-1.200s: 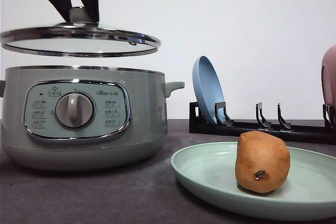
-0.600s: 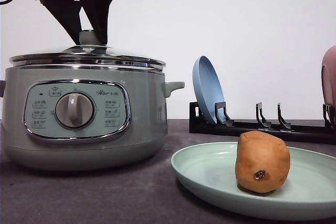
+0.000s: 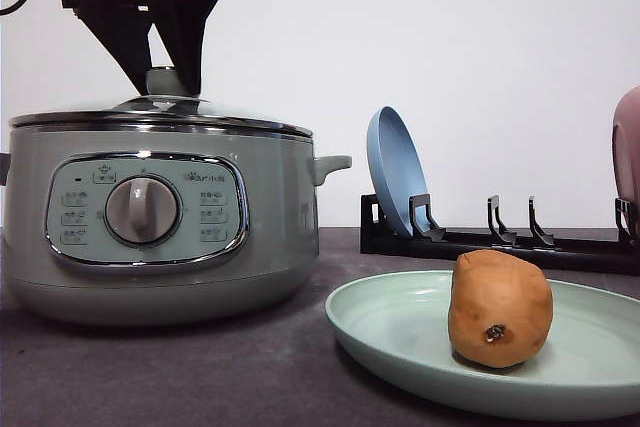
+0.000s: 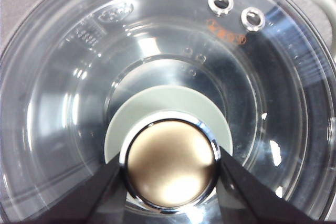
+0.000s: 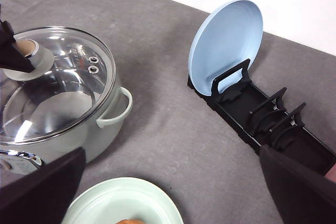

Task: The right arm pick the green plate and place it on desk, then the left arm uncap open the steamer lid, the right arm pick the potato and place it on the plate, then the right arm cap close the steamer lid

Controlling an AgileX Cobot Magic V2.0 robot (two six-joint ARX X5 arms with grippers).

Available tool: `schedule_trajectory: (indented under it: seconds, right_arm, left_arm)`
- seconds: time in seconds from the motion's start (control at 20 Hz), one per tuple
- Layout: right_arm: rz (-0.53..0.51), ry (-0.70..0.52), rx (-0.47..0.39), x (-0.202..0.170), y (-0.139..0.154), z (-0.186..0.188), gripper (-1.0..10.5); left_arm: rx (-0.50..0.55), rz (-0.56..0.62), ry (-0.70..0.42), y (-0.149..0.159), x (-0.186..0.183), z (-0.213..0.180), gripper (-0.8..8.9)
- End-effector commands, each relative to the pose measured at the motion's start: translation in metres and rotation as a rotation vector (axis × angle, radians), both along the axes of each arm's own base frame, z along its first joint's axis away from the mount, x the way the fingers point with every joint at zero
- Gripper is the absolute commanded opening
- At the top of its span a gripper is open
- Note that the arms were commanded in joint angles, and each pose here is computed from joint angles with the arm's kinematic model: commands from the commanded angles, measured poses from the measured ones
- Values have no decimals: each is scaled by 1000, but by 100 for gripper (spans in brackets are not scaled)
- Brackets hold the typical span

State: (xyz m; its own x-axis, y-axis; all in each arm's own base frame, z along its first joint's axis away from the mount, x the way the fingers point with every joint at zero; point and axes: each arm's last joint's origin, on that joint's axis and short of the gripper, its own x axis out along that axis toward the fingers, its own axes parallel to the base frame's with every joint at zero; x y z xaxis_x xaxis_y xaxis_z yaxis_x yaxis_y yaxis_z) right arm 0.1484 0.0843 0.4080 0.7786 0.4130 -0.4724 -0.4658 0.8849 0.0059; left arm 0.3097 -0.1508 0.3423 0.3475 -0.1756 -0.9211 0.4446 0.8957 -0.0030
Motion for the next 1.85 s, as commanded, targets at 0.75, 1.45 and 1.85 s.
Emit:
schedule_trajectory:
  seconds: [0.75,1.45,1.85]
  right_arm:
    - [12,-14,2,-1,1,4,545]
    - [260,273,48,-16,2,-14,545]
    - [329,391,61,-24,0,-20,448]
  left_arm:
    - [-68,29,-85,-2,-2,26,470]
    - [-270,-108,-108,31,-103,116,465]
    - [-314,-154,-113,32,-115,122,357]
